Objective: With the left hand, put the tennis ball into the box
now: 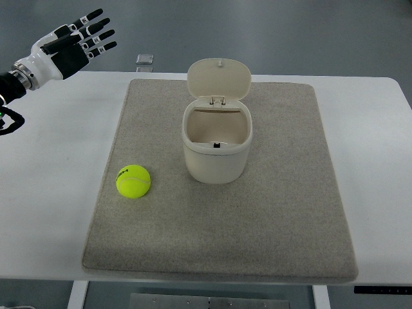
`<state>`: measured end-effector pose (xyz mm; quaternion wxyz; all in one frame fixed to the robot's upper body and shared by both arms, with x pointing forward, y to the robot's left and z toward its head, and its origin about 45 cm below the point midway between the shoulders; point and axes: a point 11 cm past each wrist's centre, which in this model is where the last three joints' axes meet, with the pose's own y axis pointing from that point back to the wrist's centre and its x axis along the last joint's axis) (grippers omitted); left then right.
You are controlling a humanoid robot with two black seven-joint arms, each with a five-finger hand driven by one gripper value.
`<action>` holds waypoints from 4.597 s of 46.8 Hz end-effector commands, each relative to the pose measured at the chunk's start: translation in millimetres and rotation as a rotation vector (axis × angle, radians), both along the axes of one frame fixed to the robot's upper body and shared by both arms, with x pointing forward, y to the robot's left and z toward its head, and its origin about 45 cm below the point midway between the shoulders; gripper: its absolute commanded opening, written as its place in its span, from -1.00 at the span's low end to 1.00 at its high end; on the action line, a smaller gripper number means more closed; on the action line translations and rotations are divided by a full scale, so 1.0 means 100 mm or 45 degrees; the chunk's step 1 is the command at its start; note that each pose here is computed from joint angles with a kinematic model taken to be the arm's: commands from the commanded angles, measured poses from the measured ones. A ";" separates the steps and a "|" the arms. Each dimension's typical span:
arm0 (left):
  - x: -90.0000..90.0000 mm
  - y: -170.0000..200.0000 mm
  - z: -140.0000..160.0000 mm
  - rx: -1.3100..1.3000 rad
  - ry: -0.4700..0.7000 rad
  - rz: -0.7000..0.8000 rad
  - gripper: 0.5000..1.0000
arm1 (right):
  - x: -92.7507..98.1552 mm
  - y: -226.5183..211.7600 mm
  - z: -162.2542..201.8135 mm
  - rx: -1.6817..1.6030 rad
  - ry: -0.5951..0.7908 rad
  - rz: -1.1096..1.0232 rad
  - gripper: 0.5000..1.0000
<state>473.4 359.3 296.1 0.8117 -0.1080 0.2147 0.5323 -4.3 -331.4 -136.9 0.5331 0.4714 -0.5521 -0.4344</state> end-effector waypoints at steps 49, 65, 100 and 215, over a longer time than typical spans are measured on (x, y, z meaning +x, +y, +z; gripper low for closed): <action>-0.02 0.05 0.00 0.041 -0.006 -0.011 0.98 | 0.00 0.00 0.00 0.000 0.000 -0.001 0.60; -0.13 0.29 0.05 0.442 -0.029 -0.089 0.98 | 0.00 0.00 0.00 0.000 0.000 -0.001 0.60; -0.72 0.37 0.23 1.239 -0.343 -0.489 0.97 | 0.00 0.00 0.00 0.000 0.000 -0.001 0.60; -1.48 -0.79 -0.57 2.152 -1.591 -1.215 0.35 | 0.00 0.00 0.00 0.000 0.000 -0.001 0.60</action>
